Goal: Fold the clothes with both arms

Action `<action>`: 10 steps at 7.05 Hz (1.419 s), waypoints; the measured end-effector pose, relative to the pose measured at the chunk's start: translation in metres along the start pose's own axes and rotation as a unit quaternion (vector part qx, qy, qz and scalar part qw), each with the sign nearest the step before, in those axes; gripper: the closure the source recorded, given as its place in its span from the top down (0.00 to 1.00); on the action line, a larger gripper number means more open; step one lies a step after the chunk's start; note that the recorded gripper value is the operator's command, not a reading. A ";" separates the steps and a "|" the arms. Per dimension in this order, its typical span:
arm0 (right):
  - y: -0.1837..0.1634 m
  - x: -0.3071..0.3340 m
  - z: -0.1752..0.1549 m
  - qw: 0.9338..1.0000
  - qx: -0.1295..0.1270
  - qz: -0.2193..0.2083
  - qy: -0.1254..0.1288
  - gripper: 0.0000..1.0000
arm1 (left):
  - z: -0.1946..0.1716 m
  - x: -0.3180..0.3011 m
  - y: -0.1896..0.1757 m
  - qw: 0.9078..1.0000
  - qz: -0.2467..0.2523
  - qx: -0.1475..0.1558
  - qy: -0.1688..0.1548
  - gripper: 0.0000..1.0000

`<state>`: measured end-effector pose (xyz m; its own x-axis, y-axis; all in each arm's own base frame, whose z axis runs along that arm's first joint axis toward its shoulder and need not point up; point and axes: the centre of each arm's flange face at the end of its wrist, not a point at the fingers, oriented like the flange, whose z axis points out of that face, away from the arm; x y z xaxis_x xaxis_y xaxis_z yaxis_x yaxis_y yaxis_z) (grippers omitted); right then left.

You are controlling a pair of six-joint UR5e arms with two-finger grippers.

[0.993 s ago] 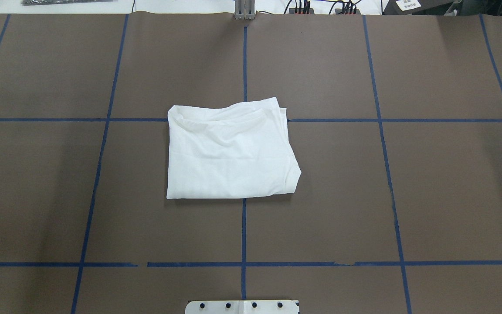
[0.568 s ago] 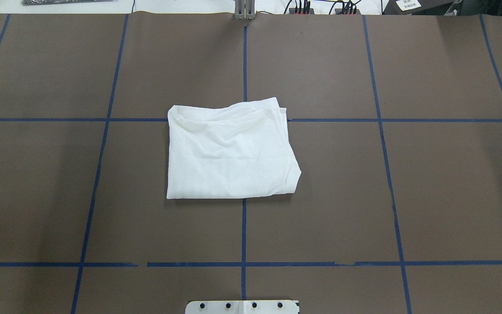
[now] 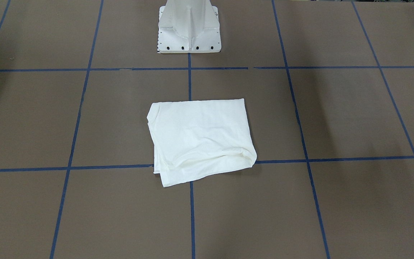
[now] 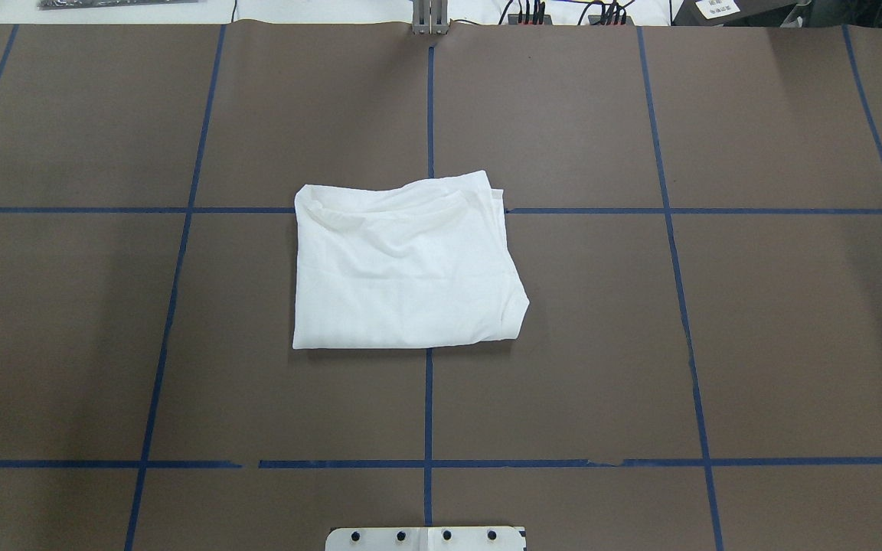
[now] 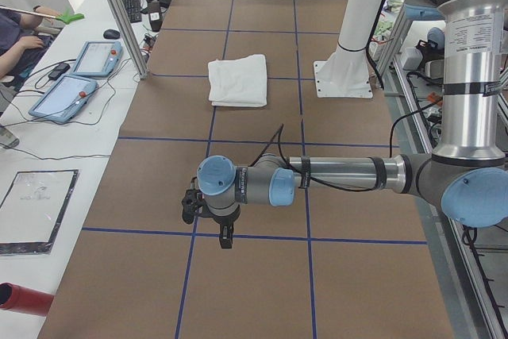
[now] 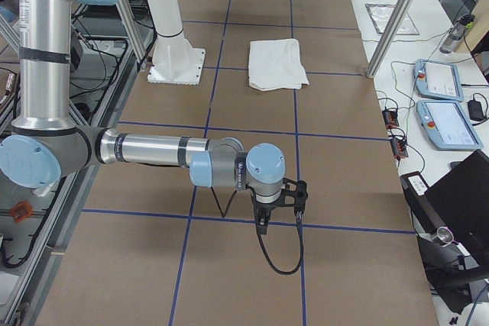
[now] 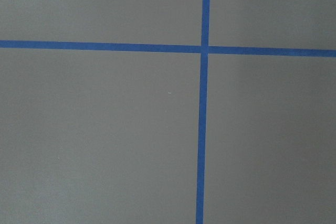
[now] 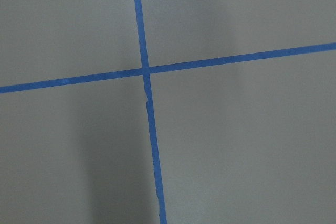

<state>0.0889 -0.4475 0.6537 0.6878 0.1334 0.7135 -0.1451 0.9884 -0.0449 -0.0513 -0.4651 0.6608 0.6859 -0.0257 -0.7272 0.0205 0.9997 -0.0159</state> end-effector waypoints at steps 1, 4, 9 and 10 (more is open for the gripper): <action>0.000 0.000 0.000 1.000 0.000 0.000 0.000 1.00 | 0.001 0.000 0.000 1.000 0.000 0.000 0.000 1.00; 0.000 0.000 0.000 1.000 0.000 -0.001 0.000 1.00 | 0.001 0.000 -0.001 1.000 0.002 -0.001 0.000 1.00; 0.000 -0.004 0.003 1.000 -0.004 -0.006 0.006 1.00 | -0.002 0.003 -0.002 1.000 0.003 0.002 0.001 1.00; 0.001 -0.008 0.007 1.000 -0.009 -0.012 0.015 1.00 | -0.002 0.003 -0.002 1.000 0.004 0.002 0.001 1.00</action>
<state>0.0785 -0.4481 0.6533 0.7125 0.1119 0.6927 -0.1161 0.9924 -0.0409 -0.0504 -0.4672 0.6575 0.6851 -0.0185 -0.7282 0.0184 0.9998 -0.0081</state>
